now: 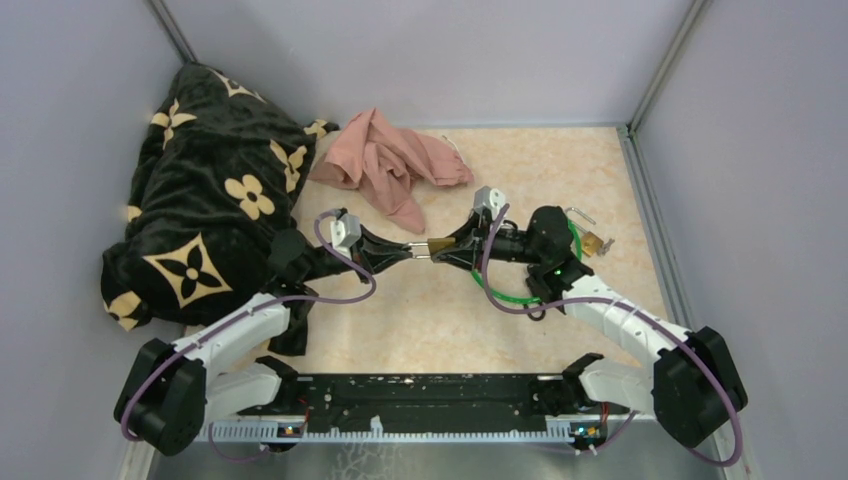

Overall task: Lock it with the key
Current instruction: Lock the lock.

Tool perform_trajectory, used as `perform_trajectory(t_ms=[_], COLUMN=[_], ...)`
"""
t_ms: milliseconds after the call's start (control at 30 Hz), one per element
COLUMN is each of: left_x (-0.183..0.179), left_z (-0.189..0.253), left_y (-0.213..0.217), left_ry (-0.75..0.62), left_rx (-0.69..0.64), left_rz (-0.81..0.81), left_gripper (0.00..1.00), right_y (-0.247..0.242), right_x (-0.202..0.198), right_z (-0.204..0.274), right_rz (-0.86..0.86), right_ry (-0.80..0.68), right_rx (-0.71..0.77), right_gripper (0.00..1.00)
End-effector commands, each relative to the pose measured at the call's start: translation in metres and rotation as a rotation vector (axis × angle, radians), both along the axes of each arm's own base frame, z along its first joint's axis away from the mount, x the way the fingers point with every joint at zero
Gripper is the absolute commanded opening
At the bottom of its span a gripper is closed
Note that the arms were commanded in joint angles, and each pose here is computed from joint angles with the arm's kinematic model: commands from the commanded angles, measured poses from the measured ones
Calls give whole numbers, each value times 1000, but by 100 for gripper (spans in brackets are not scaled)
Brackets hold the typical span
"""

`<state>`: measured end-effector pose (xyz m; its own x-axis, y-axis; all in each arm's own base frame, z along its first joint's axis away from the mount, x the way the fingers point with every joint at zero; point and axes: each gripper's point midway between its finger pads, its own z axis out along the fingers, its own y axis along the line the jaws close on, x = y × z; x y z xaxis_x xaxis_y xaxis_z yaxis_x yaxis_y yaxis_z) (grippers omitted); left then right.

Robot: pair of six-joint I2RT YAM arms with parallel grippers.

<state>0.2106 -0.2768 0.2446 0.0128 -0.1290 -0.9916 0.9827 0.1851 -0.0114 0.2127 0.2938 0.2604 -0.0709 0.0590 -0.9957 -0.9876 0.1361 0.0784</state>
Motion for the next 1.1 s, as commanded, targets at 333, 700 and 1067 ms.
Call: perform_trajectory(t_ms=[333,700,1067], left_x=[-70,-70,-87], left_z=[17,27,26], left_y=[-14,-14,-29], left_ry=[-107,-111,-170], left_rx=[60,43,22], left_rz=[-381,-406,-462], left_gripper=[0,0,0], right_y=[-25,-27,-16], right_x=[45,37,22], right_z=[52,63,70], right_rz=[-162,-124,-52], right_ry=[-305,-293,-262], right_rx=[-31,29,78], right_gripper=[0,0,0])
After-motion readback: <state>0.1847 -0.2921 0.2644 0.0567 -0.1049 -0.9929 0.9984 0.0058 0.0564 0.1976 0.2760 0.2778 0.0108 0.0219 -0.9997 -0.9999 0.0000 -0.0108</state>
